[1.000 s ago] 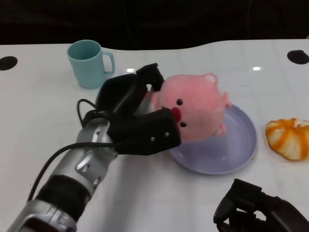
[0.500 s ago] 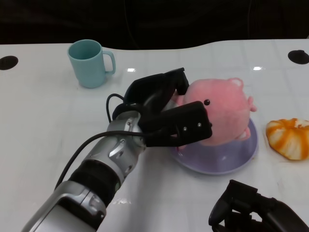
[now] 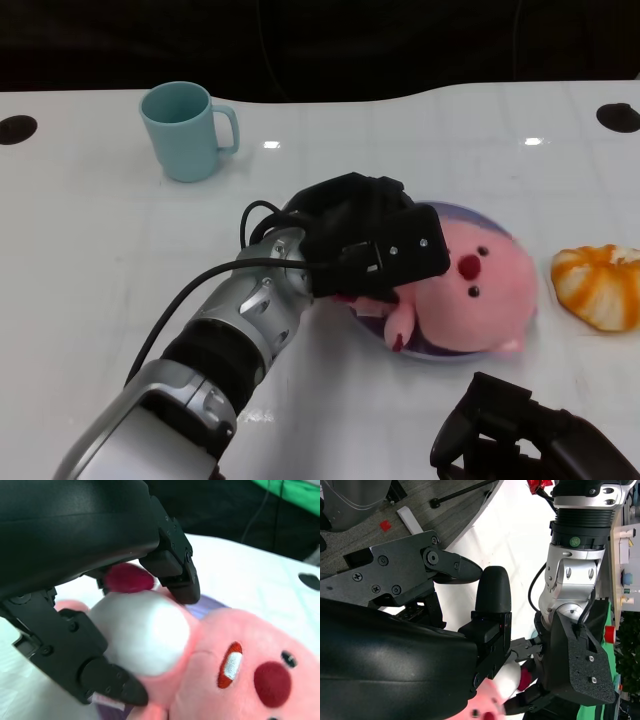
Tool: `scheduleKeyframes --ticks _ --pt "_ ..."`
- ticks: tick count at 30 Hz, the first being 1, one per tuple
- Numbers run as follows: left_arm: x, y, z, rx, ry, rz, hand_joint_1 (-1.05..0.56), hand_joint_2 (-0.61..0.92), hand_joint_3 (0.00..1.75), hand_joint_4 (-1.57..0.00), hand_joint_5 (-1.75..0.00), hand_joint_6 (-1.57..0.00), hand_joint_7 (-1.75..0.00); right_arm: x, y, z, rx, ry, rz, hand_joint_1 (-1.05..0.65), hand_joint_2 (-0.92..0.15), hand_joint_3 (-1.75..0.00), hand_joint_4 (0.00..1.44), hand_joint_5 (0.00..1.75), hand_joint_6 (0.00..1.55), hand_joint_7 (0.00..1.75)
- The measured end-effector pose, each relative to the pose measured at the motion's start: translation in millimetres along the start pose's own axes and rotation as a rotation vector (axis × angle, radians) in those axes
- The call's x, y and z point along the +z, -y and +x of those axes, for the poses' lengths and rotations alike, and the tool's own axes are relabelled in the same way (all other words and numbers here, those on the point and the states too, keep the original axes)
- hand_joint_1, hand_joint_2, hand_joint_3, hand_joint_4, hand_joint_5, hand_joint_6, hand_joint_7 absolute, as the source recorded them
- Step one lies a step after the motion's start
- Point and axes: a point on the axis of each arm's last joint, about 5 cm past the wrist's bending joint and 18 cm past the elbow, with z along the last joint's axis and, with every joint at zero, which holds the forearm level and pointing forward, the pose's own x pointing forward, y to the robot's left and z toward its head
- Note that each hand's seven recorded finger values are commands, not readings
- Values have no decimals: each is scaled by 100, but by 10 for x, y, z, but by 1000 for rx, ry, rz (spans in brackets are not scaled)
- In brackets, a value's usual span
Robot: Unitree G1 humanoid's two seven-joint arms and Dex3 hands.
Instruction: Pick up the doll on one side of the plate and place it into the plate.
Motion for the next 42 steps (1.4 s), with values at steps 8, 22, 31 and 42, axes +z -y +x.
scheduleKeyframes --ticks 8,22,31,42 --pt "42 -64 -18 -48 24 179 -82 92 40 0 0 0 0 1 3 -1 1 0 0 -23 -89 -61 65 175 44 168" --pt "-98 -190 -249 56 132 63 -85 92 40 0 0 -2 -1 5 35 3 -8 2 -9 -22 -89 -61 65 175 44 168" --pt "-230 -297 -578 125 171 -155 -63 92 25 -11 -8 -11 -6 4 76 5 -10 3 -15 -23 -88 -62 65 175 44 168" --pt "-359 -208 -1021 280 231 -552 -9 50 95 -20 -112 -55 -43 2 81 3 -6 2 -12 -24 -87 -62 66 175 44 168"
